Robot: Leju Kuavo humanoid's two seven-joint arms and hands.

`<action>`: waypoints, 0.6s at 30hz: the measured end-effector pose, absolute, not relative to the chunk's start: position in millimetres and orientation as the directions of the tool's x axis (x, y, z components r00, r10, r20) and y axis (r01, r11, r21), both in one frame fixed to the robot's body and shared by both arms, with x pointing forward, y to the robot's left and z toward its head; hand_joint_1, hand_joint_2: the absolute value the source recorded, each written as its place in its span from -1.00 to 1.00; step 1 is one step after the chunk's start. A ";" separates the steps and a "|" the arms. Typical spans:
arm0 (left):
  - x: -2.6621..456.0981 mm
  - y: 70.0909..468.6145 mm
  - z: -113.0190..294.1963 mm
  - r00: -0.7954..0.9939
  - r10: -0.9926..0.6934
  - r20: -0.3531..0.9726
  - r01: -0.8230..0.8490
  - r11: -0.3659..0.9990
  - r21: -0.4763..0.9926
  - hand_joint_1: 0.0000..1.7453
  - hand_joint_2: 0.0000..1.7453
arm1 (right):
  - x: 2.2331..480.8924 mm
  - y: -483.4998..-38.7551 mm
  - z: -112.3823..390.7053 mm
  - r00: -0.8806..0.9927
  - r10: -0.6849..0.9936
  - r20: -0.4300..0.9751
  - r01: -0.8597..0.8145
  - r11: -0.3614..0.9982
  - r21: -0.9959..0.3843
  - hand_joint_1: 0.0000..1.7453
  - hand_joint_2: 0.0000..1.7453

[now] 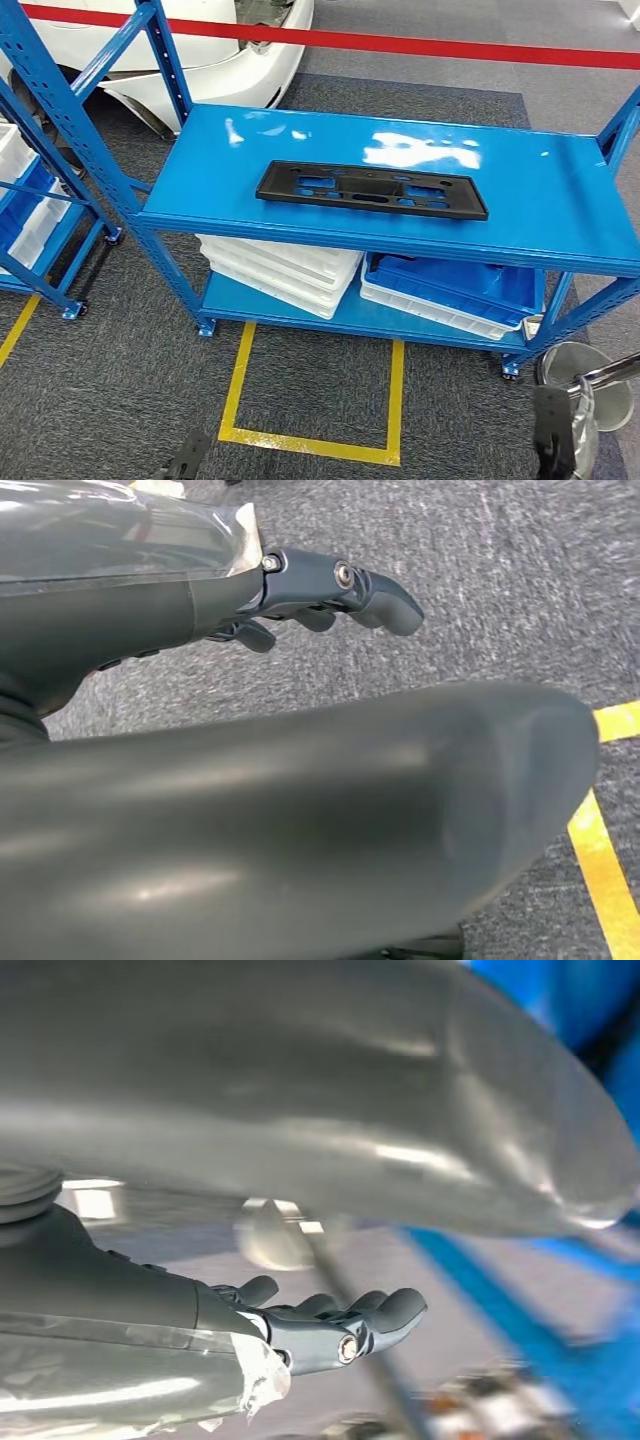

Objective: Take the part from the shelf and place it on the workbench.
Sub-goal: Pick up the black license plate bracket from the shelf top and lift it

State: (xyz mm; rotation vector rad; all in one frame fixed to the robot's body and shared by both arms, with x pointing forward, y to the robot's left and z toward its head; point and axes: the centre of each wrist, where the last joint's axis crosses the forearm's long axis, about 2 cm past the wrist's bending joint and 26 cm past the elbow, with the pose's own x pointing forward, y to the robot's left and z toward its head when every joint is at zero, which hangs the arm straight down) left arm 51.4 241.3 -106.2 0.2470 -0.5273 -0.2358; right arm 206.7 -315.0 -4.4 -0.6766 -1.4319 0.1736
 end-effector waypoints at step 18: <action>64.5 229.9 -103.6 0.776 -0.363 0.515 0.263 0.929 0.259 -1.00 -1.00 | 270.8 -197.4 87.2 -0.531 0.408 0.743 -0.079 0.849 -0.522 -1.00 -1.00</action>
